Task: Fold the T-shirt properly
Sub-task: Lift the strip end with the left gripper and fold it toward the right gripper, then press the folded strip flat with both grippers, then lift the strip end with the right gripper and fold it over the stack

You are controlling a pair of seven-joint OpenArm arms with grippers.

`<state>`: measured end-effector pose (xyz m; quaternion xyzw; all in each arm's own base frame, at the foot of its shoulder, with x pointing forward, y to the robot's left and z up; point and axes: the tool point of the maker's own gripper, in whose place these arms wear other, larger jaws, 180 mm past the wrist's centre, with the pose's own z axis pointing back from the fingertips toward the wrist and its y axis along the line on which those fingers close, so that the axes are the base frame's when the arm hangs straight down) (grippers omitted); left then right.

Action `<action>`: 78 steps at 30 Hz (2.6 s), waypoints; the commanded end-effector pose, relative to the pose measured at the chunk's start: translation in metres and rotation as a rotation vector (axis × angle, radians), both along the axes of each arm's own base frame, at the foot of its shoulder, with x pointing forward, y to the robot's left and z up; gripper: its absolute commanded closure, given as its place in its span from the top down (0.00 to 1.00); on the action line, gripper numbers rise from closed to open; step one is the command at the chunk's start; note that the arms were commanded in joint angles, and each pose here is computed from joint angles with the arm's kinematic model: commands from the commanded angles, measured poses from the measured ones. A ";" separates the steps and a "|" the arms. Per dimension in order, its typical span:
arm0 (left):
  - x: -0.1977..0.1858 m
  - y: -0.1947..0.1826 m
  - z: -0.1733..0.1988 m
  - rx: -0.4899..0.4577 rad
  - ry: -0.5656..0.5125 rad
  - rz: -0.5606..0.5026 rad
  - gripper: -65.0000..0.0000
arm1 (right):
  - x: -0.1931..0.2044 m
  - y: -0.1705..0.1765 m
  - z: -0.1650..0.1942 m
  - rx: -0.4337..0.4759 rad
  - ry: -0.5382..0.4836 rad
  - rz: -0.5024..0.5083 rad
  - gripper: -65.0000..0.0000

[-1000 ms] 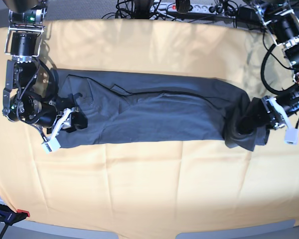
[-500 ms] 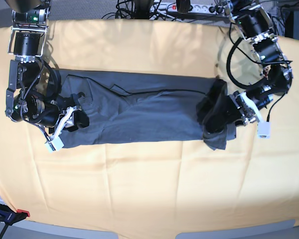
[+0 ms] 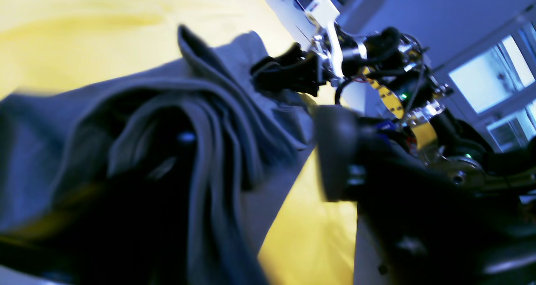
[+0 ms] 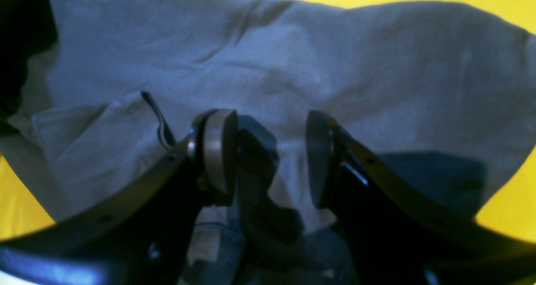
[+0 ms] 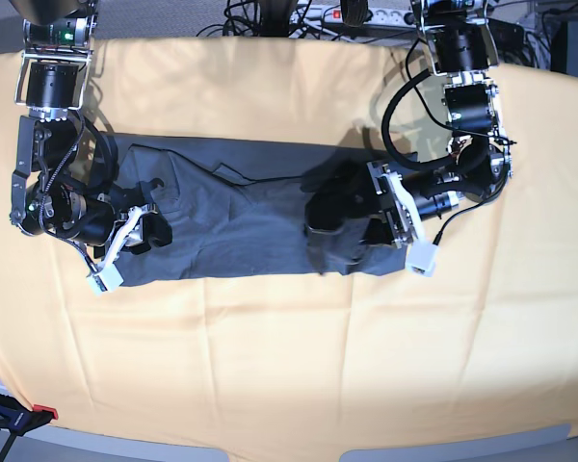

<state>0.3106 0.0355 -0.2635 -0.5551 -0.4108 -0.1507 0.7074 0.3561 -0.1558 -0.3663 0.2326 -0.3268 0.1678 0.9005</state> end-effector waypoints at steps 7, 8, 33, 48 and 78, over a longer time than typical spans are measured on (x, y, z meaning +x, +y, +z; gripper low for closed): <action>0.014 0.006 0.026 -0.063 -0.077 0.048 0.74 | 0.011 -0.004 0.016 0.005 -0.051 -0.001 0.45; 0.014 0.006 0.024 -0.055 -0.075 0.049 0.72 | 0.012 -0.003 0.017 0.006 -0.052 -0.001 0.45; 0.036 0.063 -0.076 0.525 0.040 0.307 0.00 | 0.032 -0.082 0.024 -0.290 0.073 -0.231 0.56; 0.034 0.065 -0.075 0.506 0.044 0.306 0.00 | -0.063 -0.072 -0.045 -0.110 0.316 -0.235 0.56; 0.034 0.067 -0.068 0.467 0.042 0.299 0.00 | -0.017 -0.031 0.015 0.070 0.045 -0.016 0.00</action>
